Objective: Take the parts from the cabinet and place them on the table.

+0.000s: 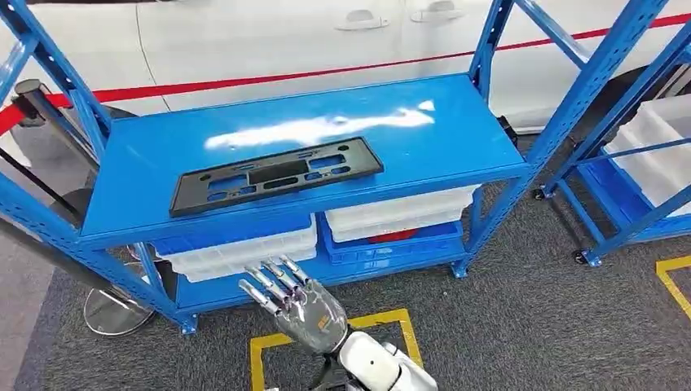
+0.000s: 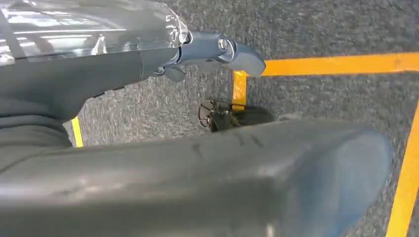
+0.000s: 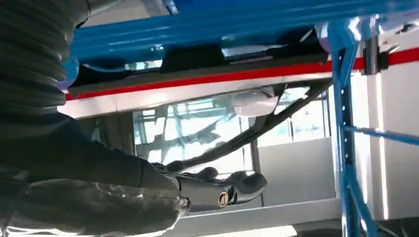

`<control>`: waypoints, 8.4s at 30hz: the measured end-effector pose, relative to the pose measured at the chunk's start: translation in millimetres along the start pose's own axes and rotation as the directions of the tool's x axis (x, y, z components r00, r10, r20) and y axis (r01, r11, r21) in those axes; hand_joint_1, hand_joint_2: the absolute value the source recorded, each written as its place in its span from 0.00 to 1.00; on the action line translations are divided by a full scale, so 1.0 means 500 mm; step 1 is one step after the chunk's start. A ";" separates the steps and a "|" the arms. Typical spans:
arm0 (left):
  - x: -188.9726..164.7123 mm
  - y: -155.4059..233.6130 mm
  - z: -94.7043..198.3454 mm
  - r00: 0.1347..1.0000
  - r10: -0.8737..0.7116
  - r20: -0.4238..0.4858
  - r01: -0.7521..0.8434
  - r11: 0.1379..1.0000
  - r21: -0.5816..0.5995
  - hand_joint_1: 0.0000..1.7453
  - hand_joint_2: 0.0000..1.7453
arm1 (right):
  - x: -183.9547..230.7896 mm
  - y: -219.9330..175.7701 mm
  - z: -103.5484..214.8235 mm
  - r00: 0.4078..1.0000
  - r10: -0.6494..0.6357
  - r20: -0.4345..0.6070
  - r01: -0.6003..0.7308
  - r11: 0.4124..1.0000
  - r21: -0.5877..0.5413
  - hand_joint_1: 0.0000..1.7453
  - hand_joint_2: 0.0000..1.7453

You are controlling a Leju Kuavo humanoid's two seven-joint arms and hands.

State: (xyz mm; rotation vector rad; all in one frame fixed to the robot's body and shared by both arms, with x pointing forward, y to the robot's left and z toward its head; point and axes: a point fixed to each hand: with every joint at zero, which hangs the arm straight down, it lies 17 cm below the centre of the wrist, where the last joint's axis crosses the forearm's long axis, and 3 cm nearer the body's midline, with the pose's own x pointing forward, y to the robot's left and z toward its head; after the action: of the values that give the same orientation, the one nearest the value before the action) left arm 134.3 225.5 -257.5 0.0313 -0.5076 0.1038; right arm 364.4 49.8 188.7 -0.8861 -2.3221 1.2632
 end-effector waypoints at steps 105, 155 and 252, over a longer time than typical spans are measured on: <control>-0.005 0.059 -0.001 0.992 0.123 0.016 -0.124 0.985 0.119 0.00 0.00 | -0.220 0.067 -0.191 0.990 -0.088 -0.109 0.107 0.978 0.177 0.00 1.00; 0.012 0.037 -0.004 0.999 0.041 0.022 -0.041 0.999 -0.006 0.00 0.00 | -0.313 0.123 -0.023 0.959 0.054 -0.279 0.018 0.968 0.249 0.00 1.00; -0.019 0.086 -0.003 1.000 0.019 -0.021 -0.017 0.993 0.115 0.00 0.00 | -0.320 -0.576 0.010 0.398 -0.835 0.381 0.832 0.154 -0.533 1.00 1.00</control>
State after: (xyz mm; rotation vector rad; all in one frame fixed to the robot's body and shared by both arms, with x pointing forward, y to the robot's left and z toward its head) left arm 122.3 267.3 -263.4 0.1380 -0.4791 0.1509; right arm 378.1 -177.5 426.8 0.4035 -2.5597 -0.1205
